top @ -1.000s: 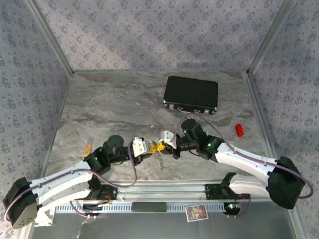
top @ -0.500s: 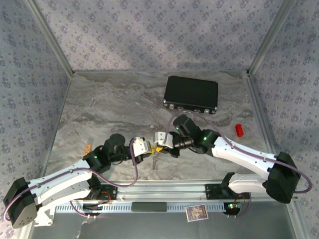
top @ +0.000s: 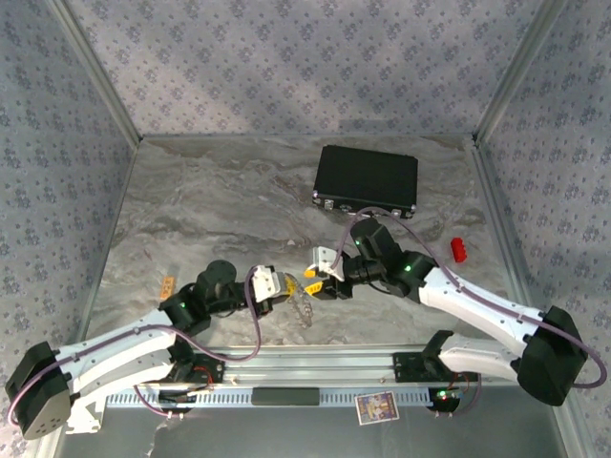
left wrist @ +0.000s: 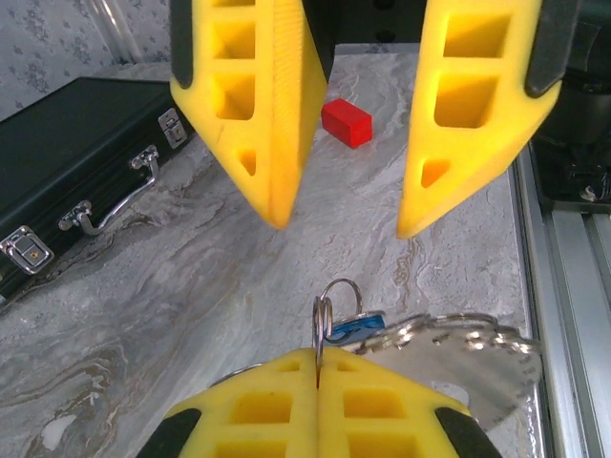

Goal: Put the keys on the keyring

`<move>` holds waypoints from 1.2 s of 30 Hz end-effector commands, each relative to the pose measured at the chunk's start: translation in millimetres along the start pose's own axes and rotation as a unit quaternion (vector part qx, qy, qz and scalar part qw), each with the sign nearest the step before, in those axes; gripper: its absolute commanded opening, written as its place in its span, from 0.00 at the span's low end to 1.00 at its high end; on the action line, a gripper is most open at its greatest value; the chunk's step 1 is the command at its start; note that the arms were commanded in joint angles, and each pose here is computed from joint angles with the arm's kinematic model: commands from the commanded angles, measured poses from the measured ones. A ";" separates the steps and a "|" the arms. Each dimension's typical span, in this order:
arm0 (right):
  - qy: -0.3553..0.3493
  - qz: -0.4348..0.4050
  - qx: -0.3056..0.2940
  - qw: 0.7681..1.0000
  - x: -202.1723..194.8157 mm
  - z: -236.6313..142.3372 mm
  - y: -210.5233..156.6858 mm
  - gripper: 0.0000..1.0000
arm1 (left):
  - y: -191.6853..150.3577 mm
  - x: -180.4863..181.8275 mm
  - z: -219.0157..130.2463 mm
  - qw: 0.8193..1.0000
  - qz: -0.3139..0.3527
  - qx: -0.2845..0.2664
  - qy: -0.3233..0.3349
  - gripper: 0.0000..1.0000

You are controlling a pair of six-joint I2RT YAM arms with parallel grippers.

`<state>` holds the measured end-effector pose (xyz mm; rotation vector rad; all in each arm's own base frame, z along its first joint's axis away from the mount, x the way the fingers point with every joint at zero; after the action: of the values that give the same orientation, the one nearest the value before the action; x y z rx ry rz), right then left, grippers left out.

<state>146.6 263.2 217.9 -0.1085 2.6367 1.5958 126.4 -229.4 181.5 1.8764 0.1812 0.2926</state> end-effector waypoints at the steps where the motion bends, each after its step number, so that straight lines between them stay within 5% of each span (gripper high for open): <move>1: 0.001 0.023 -0.020 1.000 0.9 3.6 -4.4 0.37 | 20.8 1.2 -3.5 0.998 0.002 -0.070 0.006 0.00; 12: -0.018 0.033 -0.015 0.999 -3.4 7.3 -11.2 0.29 | 19.4 0.8 -2.7 0.998 -0.002 -0.067 0.004 0.00; 30: -0.018 0.041 0.000 0.999 -4.1 7.4 -14.3 0.00 | 25.3 0.4 -4.5 0.997 0.004 -0.078 0.002 0.00; 36: -0.018 0.048 0.010 0.999 -5.7 12.4 -20.8 0.00 | 30.4 -1.3 -6.7 0.995 0.009 -0.096 -0.004 0.00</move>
<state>152.2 264.6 200.3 0.0225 2.6385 1.6108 126.7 -230.5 186.8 1.8048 0.1950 0.2907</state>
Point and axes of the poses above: each hand's point on the last joint's axis, 136 mm out from that joint toward the fingers, its own z axis out along the fingers, its own x axis along the line the jaws close on, y = z × x, the point moved 5 cm from there along -z, back along the fingers, and after that the axes turned 1 degree about -z, right-handed, at the moved point
